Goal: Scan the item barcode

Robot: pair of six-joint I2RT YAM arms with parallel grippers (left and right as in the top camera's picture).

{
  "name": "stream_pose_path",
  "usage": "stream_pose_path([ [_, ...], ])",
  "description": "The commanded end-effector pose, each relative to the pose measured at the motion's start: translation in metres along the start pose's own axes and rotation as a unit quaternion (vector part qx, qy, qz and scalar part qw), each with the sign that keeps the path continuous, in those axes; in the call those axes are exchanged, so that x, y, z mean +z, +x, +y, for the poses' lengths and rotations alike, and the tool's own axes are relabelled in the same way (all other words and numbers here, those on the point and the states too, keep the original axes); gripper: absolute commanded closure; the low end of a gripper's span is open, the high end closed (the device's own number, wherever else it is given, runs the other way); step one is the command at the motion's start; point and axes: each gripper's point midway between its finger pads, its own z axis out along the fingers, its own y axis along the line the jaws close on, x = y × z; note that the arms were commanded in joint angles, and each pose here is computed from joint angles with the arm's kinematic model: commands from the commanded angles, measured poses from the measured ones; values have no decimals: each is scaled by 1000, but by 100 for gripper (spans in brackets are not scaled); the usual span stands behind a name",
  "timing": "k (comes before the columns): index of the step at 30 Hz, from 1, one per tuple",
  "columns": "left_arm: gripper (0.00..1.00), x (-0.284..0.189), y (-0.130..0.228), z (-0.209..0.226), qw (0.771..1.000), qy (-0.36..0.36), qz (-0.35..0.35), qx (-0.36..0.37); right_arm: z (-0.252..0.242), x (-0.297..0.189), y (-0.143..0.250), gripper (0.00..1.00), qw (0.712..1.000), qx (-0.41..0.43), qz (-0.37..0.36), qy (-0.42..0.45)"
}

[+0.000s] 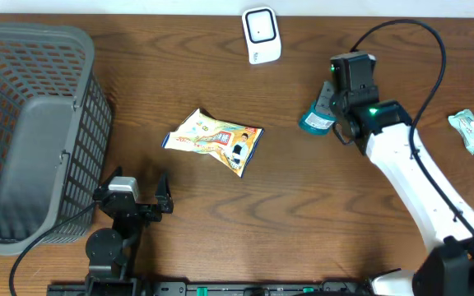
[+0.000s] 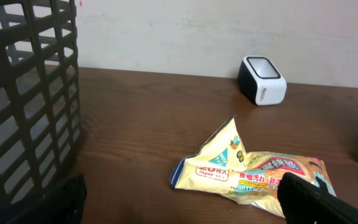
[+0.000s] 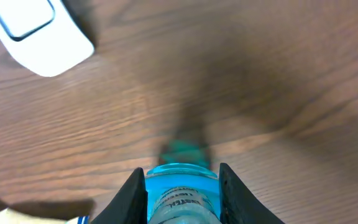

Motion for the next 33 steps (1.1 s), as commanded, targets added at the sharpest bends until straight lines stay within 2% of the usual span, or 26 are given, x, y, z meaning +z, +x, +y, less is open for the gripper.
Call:
stream_pose_path([
  [1,2,2,17,-1,1000,4,22,5,13,-26,-14,92,998,-41,-44,-5],
  [13,2,2,17,-1,1000,4,22,5,20,-16,13,89,993,-109,-22,38],
  [18,2,2,17,-1,1000,4,22,5,18,-12,17,89,993,-111,-17,48],
  [26,2,2,17,-1,1000,4,22,5,15,25,43,88,994,-75,23,74],
  [33,2,2,17,0,1000,4,22,5,18,24,42,73,996,-58,21,69],
])
